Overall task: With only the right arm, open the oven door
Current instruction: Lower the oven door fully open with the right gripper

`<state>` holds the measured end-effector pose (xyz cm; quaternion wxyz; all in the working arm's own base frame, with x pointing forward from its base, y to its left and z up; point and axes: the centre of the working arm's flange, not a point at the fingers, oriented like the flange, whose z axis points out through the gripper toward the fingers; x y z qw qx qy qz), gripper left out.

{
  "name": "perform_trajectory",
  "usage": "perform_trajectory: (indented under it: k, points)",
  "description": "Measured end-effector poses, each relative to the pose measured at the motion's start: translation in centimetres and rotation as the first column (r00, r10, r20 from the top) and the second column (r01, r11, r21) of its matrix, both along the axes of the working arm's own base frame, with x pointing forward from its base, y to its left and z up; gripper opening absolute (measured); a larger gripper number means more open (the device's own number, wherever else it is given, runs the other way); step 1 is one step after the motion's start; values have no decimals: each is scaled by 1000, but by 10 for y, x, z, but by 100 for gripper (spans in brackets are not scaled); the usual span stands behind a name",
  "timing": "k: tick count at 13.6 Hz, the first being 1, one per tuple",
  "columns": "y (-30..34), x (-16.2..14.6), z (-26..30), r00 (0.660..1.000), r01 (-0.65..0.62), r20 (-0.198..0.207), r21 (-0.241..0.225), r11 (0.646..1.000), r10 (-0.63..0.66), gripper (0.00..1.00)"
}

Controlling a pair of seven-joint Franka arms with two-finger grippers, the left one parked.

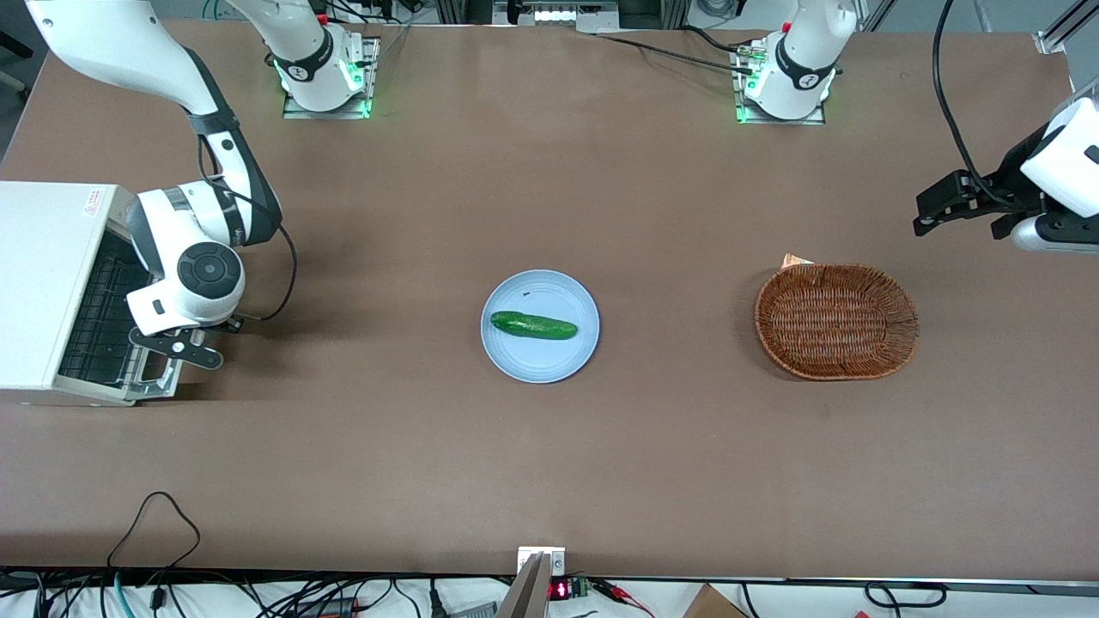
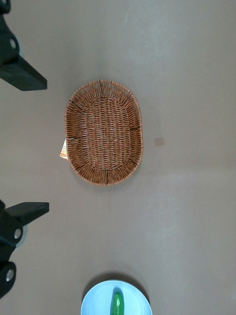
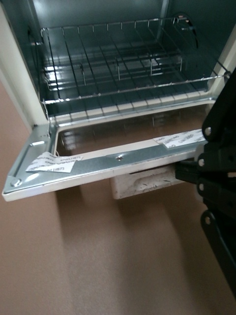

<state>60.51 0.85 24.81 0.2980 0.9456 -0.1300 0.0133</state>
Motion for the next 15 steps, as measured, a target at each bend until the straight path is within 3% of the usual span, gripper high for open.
perform_trajectory:
  k: [6,15]
  points:
    - [5,-4,-32,999,30,-37,51,998,-28,4]
    - [4,-10,-74,996,32,-86,67,997,-26,4]
